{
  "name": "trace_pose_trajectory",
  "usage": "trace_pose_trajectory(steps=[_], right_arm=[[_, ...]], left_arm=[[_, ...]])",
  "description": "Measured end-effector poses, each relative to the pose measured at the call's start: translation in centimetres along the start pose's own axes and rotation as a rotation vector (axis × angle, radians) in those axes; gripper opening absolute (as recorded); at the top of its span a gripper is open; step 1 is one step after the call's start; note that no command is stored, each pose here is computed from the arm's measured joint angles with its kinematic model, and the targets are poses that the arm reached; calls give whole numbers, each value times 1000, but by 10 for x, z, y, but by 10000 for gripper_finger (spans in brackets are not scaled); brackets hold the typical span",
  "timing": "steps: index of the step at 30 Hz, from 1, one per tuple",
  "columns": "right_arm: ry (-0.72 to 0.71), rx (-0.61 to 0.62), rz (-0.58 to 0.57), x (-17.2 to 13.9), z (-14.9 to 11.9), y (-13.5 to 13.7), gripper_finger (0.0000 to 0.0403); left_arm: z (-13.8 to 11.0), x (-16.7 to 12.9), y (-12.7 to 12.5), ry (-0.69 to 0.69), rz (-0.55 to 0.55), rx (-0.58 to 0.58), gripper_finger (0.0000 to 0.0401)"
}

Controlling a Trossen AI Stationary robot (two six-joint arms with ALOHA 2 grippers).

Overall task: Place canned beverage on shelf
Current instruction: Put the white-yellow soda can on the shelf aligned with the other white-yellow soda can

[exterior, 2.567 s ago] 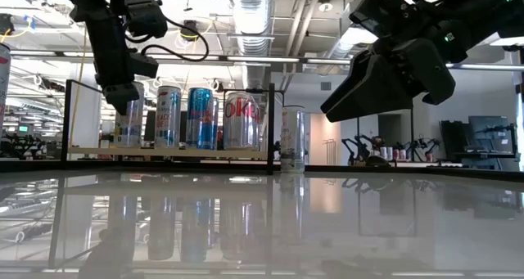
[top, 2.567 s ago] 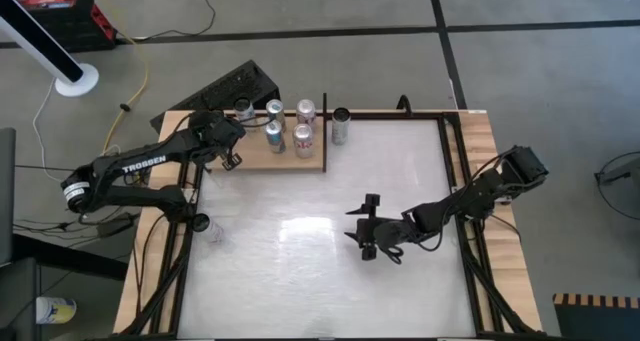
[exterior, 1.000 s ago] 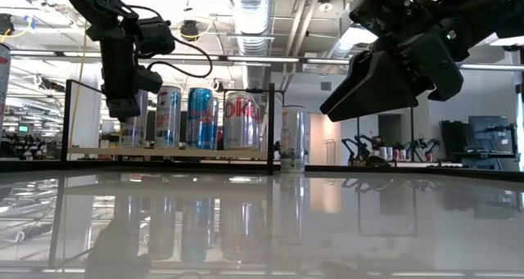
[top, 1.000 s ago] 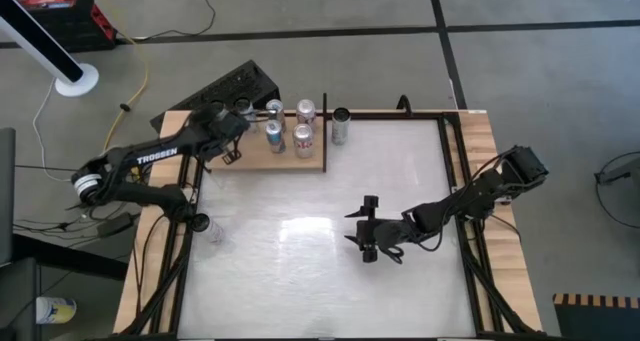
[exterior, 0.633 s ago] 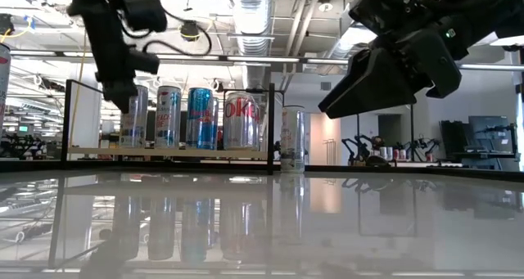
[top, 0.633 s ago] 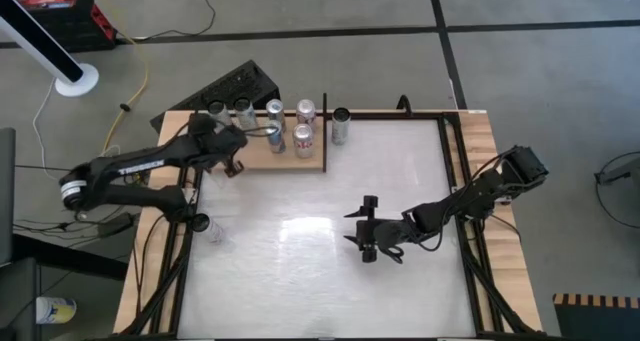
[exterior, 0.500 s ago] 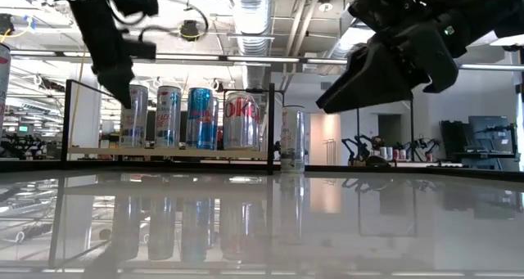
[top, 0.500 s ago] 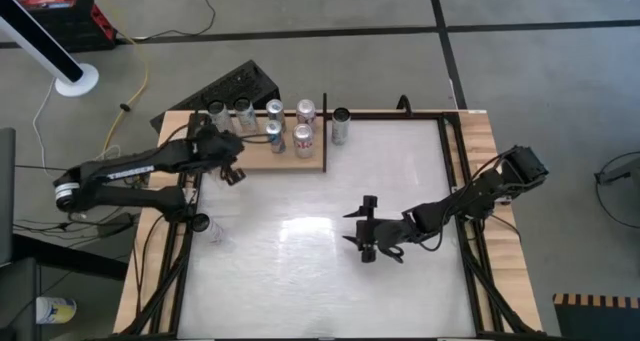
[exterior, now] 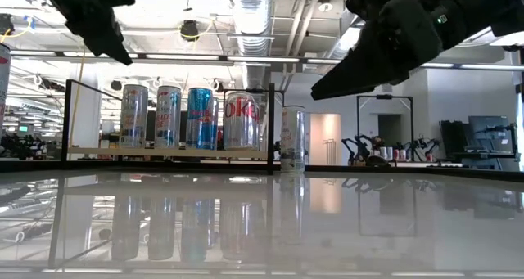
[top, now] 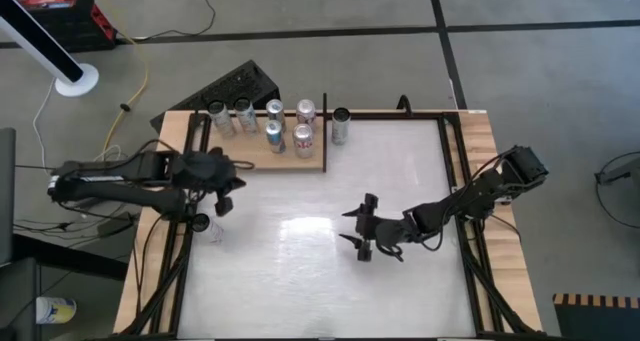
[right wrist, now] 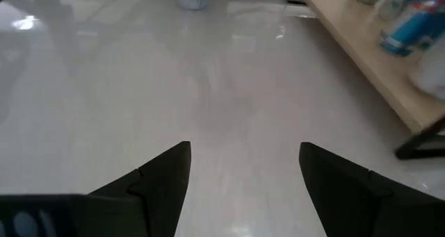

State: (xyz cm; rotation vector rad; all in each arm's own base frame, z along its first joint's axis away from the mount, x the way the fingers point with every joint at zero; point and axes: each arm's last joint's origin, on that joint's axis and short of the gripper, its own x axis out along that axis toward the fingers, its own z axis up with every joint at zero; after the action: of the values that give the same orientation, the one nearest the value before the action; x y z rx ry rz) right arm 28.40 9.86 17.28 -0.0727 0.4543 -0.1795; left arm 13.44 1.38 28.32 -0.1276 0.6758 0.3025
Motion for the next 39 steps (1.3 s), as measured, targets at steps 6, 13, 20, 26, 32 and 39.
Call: trace_pose_trajectory(steps=[6, 13, 20, 26, 32, 39], right_arm=[[-58, 14, -341, 1, 12, -17, 291], [-26, 120, -431, 2, 53, -91, 291], [16, 232, -352, 4, 51, -181, 292], [-23, 215, -387, -2, 47, -233, 306], [-104, 219, -232, -6, 41, -270, 332], [-114, 139, -218, 3, 27, -293, 361]], left_arm=[[0, -4, -12, -41, -40, 87, 0], [28, -22, -17, -400, -100, 164, 0], [20, -30, -8, -671, -33, 280, 17], [2, -20, 0, -862, 67, 299, 87], [-10, -5, 1, -884, 85, 326, 170], [-11, -3, 1, -877, 92, 311, 243]])
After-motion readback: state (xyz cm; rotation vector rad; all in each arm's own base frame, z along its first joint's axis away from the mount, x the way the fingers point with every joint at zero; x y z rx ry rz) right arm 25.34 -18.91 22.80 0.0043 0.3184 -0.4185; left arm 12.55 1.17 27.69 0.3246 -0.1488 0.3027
